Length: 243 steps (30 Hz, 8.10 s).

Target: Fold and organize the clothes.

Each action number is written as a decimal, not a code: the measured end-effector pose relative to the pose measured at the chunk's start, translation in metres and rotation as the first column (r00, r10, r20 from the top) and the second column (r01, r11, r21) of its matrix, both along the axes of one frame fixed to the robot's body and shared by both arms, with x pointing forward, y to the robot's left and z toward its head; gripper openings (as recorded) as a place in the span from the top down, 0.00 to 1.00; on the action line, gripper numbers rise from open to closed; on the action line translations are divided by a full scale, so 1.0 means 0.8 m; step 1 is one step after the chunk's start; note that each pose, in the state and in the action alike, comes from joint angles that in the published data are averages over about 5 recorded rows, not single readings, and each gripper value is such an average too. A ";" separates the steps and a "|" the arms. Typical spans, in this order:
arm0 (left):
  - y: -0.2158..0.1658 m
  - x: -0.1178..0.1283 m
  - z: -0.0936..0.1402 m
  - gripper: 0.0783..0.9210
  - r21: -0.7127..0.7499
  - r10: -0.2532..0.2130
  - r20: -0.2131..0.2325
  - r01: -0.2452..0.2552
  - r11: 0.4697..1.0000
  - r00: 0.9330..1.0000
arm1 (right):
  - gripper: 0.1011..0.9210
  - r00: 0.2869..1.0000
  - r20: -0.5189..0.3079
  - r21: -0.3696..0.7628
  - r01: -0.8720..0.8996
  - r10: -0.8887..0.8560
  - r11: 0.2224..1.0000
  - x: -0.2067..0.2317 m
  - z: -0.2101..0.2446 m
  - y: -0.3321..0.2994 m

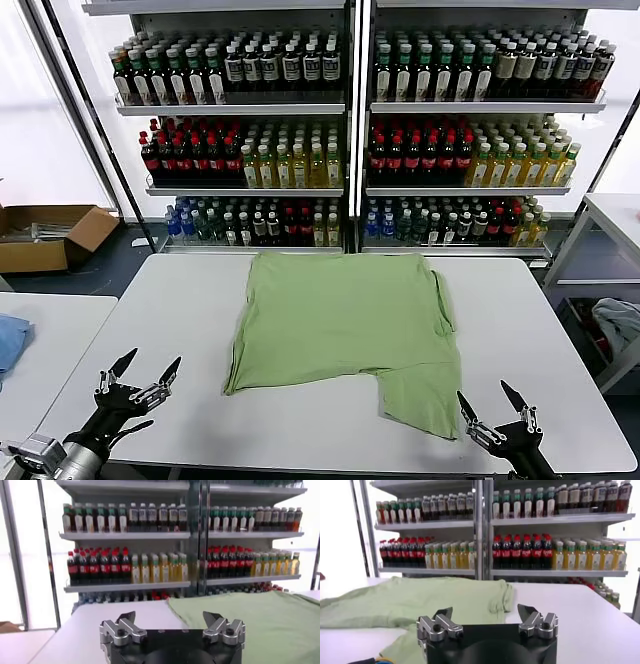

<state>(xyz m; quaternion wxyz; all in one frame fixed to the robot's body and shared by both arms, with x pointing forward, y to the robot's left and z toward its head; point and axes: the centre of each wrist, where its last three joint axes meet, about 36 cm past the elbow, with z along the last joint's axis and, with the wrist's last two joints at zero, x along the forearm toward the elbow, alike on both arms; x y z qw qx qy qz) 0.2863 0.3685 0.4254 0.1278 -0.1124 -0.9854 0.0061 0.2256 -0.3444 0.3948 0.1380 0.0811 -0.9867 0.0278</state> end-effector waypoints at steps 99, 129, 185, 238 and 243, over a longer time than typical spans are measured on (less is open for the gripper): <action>-0.121 -0.054 0.003 0.99 -0.119 0.082 -0.165 -0.102 0.988 0.983 | 0.99 0.992 0.127 0.145 -0.007 -0.012 0.989 -0.077 0.020 0.085; -0.093 0.118 -0.017 0.99 -0.131 0.054 -0.028 -0.057 0.990 0.998 | 0.99 0.976 0.209 0.166 0.028 -0.063 0.986 0.152 0.002 0.097; -0.054 0.123 -0.090 0.81 -0.001 -0.002 -0.258 0.001 1.000 0.966 | 0.98 0.994 -0.073 0.051 0.089 -0.085 0.995 0.125 -0.057 0.097; -0.049 -0.090 0.026 0.71 0.125 0.046 -0.356 -0.001 0.992 0.933 | 0.57 0.993 -0.111 -0.040 0.031 -0.035 0.999 -0.030 0.056 0.058; -0.034 -0.085 0.045 0.55 0.138 0.048 -0.341 0.000 0.990 0.939 | 0.40 0.999 -0.047 -0.025 0.003 -0.004 1.000 0.006 0.073 0.046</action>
